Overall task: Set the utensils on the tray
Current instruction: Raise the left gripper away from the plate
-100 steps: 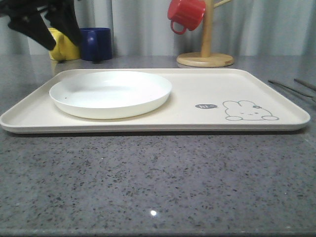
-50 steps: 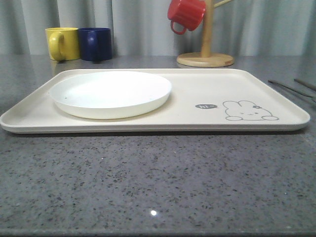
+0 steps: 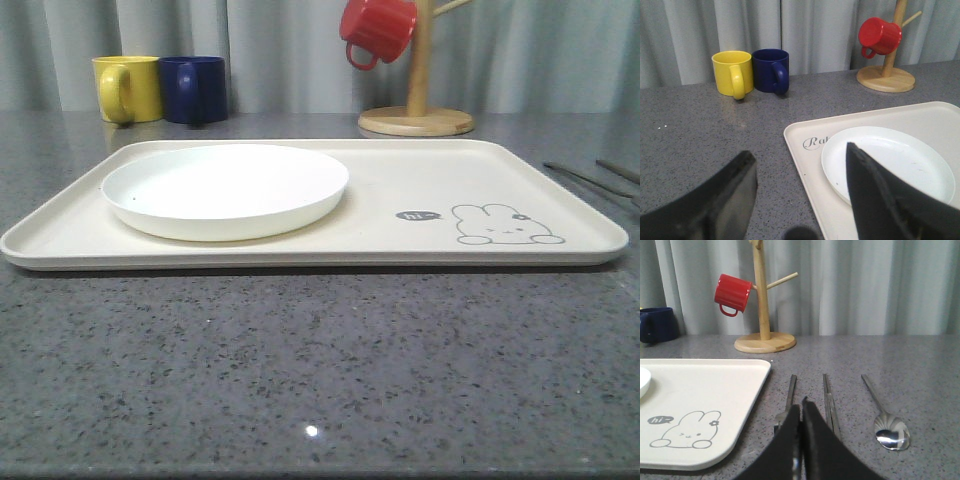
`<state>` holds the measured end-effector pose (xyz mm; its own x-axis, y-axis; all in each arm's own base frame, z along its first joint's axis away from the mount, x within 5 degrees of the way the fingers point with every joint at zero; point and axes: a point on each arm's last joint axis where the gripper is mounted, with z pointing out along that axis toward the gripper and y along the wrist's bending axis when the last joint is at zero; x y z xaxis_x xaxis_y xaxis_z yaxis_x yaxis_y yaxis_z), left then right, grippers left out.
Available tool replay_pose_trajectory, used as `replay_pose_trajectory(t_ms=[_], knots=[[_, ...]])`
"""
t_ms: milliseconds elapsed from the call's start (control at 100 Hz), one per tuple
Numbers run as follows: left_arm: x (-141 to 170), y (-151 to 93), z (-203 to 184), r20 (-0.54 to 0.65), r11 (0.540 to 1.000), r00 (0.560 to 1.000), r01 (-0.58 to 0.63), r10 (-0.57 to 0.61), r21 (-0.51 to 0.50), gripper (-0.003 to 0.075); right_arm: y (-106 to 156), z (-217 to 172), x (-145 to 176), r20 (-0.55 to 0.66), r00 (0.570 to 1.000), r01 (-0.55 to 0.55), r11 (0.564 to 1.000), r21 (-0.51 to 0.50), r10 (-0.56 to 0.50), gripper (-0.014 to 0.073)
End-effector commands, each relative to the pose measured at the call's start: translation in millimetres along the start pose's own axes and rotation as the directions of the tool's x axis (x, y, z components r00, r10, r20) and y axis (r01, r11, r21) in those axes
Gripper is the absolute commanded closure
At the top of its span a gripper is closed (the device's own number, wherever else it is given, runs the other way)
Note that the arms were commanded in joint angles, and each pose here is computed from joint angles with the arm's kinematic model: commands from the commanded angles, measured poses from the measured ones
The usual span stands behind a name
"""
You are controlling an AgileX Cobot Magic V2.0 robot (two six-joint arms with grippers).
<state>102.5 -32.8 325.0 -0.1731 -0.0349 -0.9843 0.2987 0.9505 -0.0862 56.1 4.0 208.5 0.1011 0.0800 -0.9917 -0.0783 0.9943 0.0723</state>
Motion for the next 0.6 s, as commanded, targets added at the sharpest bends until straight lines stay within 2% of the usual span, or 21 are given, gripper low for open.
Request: replay_pose_trajectory(t_ms=[0, 110, 250, 450, 520, 590], knots=[[-9, 0, -10, 0.13, 1.0, 0.991, -0.022, 0.023, -0.006, 0.0371, 1, -2, -10, 0.121, 0.993, 0.011, 1.0, -0.007, -0.01, 0.0664], [-3, 1, -15, 0.136, 0.999, 0.99, -0.042, 0.043, -0.011, 0.0505, 1, -2, -14, 0.119, 0.993, 0.011, 1.0, -0.006, -0.01, 0.0664], [2, 1, -15, 0.129, 0.998, 0.99, -0.058, 0.06, -0.017, 0.0743, 2, -2, -31, 0.072, 0.997, 0.01, 1.0, 0.002, -0.011, 0.0664], [1, 2, -15, 0.15, 0.998, 0.987, -0.062, 0.064, -0.022, 0.0739, 4, 9, -78, -0.073, 0.997, 0.011, 1.0, 0.021, -0.01, 0.0664], [1, 2, -15, 0.15, 0.998, 0.987, -0.062, 0.064, -0.022, 0.0739, 5, 19, -95, -0.174, 0.985, 0.012, 0.999, 0.032, -0.007, 0.0664], [2, 2, -15, 0.148, 0.998, 0.987, -0.062, 0.064, -0.022, 0.0739, 6, 33, -109, -0.307, 0.952, 0.016, 0.999, 0.046, -0.001, 0.0664]])
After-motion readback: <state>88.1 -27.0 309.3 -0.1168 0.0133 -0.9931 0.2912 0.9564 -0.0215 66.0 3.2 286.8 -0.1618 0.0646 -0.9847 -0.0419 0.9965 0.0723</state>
